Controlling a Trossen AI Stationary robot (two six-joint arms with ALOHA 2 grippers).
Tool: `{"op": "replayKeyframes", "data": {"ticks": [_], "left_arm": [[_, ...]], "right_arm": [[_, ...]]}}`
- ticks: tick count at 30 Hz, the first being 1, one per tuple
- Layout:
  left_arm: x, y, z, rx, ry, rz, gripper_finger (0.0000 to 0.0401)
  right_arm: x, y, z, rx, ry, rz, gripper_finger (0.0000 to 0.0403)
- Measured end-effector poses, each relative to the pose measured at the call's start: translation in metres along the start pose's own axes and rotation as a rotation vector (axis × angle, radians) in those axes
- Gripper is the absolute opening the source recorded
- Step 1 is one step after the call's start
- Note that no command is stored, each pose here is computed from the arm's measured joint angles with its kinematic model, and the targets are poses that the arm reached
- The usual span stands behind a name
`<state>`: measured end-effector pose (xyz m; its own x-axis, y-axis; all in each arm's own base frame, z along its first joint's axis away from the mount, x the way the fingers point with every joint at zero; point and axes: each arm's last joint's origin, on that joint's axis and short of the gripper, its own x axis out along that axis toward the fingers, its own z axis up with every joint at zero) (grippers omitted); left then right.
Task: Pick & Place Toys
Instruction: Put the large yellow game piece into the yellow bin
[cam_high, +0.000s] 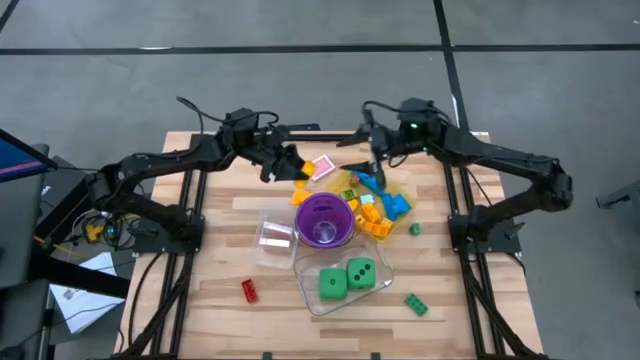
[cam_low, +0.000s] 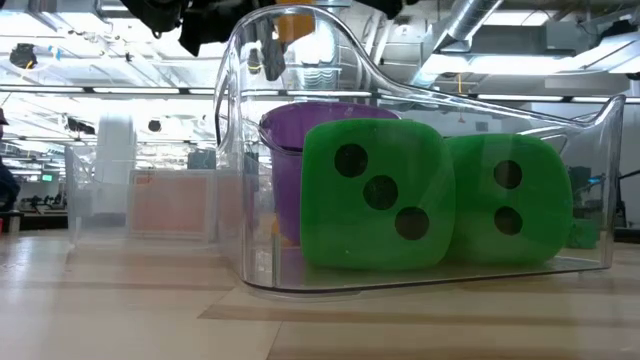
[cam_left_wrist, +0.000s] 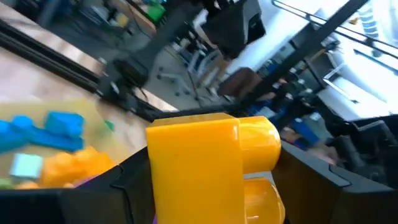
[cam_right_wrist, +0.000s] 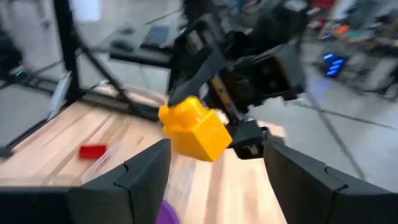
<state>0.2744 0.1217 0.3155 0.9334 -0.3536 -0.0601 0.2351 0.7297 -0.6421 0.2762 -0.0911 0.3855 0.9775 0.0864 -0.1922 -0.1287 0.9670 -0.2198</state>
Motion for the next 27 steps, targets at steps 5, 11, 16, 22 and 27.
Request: {"op": "replayKeyframes", "data": {"ticks": [5,11,16,22,27], "left_arm": [[0.005,-0.005,-0.004,-0.057,0.041,-0.053,0.0253],[0.010,-0.010,-0.006,-0.091,0.060,-0.082,0.0253],[0.009,-0.011,-0.007,-0.101,0.081,-0.109,0.0253],[0.009,-0.012,-0.007,-0.121,0.113,-0.147,0.0253],[0.008,-0.012,-0.007,-0.121,0.115,-0.150,0.0253]], "right_arm": [[0.025,-0.007,0.011,-0.051,0.068,0.125,0.0250],[0.050,-0.009,0.020,-0.111,0.117,0.223,0.0250],[0.069,-0.008,0.024,-0.137,0.132,0.291,0.0250],[0.083,-0.006,0.024,-0.157,0.141,0.334,0.0250],[0.096,-0.007,0.019,-0.153,0.149,0.356,0.0250]]}}
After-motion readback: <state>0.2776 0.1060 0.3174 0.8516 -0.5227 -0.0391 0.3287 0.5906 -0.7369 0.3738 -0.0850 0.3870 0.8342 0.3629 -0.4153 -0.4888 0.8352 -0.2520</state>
